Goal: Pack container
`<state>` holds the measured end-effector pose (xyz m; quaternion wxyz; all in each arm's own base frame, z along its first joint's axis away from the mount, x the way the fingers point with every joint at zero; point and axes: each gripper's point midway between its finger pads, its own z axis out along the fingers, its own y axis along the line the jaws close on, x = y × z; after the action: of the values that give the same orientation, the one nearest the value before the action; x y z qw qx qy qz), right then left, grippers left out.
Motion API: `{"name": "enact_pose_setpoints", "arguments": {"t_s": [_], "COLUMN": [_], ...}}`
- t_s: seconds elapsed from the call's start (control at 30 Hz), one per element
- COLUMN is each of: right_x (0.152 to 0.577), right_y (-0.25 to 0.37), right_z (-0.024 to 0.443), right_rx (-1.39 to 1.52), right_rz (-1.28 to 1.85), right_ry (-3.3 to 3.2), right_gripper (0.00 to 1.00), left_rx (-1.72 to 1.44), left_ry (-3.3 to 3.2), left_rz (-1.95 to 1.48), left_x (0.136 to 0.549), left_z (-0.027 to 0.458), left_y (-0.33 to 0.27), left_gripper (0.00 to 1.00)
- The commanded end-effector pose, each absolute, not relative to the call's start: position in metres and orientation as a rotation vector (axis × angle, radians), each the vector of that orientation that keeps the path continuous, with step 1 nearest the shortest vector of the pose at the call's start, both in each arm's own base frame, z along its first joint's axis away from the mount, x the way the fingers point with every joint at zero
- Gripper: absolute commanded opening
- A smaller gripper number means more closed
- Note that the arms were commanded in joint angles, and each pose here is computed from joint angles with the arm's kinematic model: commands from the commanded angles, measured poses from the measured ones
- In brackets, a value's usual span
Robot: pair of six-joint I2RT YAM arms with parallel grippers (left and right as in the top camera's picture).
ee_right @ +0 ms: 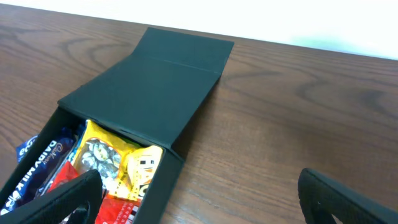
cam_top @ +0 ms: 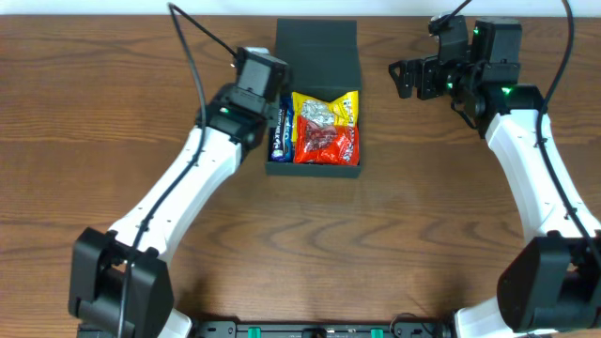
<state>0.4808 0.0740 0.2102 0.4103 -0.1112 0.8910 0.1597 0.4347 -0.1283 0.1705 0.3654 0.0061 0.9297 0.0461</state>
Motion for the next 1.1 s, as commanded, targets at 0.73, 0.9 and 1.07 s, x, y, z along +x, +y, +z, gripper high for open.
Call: {"name": "enact_pose_setpoints", "arguments": {"t_s": [0.73, 0.9, 1.07], "right_x": [0.478, 0.478, 0.478], "right_y": [0.070, 0.070, 0.070], "right_z": [0.208, 0.208, 0.208], "right_rx": [-0.248, -0.247, -0.247], "right_rz": [0.408, 0.409, 0.409], "right_ry": [2.272, 2.275, 2.275], "right_gripper": [0.99, 0.99, 0.99], "left_rx": [0.621, 0.660, 0.704], "left_ry": [2.546, 2.588, 2.594], "left_rz": [-0.066, -0.121, -0.125], "left_x": [0.477, 0.470, 0.468], "left_z": [0.042, 0.021, 0.013], "left_y": [-0.096, -0.102, -0.103], "left_gripper": [0.55, 0.57, 0.57]}}
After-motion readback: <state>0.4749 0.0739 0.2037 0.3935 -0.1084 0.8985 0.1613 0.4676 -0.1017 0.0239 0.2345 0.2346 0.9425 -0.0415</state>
